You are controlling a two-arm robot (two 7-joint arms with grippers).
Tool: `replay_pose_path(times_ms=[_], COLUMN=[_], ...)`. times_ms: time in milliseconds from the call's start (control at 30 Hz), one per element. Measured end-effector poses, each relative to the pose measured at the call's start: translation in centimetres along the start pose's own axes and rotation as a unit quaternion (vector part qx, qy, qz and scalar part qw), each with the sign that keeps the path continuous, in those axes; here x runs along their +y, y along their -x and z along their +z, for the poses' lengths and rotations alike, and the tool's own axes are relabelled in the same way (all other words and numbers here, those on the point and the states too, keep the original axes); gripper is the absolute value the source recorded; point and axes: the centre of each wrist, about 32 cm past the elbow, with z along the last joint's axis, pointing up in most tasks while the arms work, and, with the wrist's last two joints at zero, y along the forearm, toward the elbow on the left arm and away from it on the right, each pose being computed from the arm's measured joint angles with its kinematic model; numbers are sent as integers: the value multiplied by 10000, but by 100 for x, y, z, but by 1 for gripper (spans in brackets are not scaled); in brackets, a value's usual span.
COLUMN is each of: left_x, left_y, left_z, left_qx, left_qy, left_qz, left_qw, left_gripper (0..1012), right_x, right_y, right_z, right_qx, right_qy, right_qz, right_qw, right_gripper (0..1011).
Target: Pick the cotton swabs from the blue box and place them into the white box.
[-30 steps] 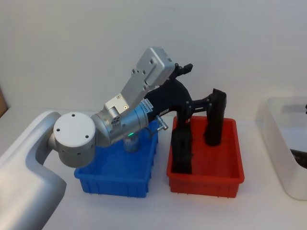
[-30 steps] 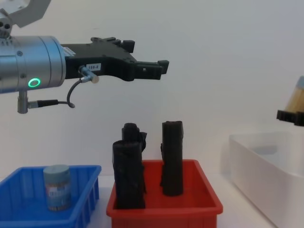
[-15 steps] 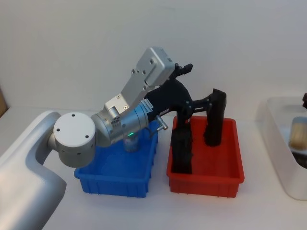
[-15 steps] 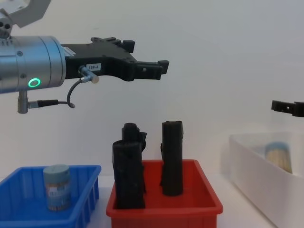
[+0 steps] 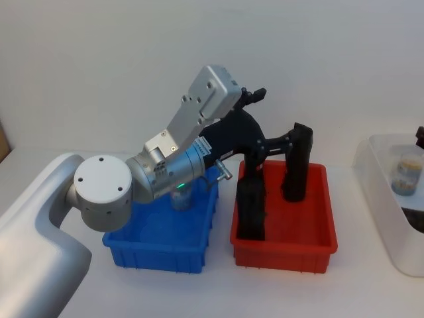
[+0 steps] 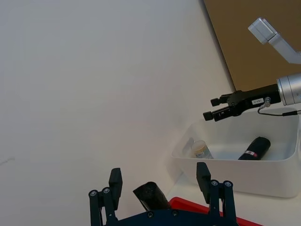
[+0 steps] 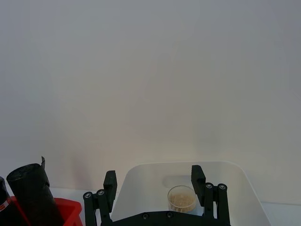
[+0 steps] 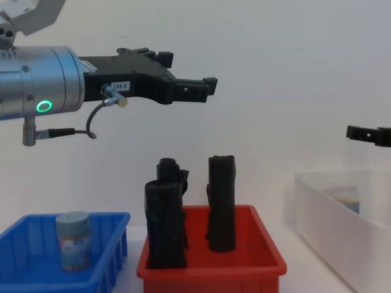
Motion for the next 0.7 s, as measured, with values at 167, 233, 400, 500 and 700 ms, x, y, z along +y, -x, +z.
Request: replay_pose_path(times_ms=[167,233,400,500,700], left_x=[0,0,0,0,0], left_y=[0,0,0,0,0], left_z=[0,0,0,0,0], left_qx=[0,0,0,0,0], left_qy=[0,0,0,0,0], left_qz=[0,0,0,0,0], left_qw=[10000,10000,10000,10000,10000], left_gripper=[1004,1004,1004,1004,1004], right_x=[1,1,2,3,3], right_y=[1,2,2,3,4], right_z=[4,6,9,11,14], right_qx=[-5,-7,-11,-13,-16], right_qy=[-2,-3,-5,-8,-12], right_qz=[4,6,7,8,10], right_qw=[10000,10000,10000,10000,10000], right_gripper=[1001,1001,1001,1001,1001])
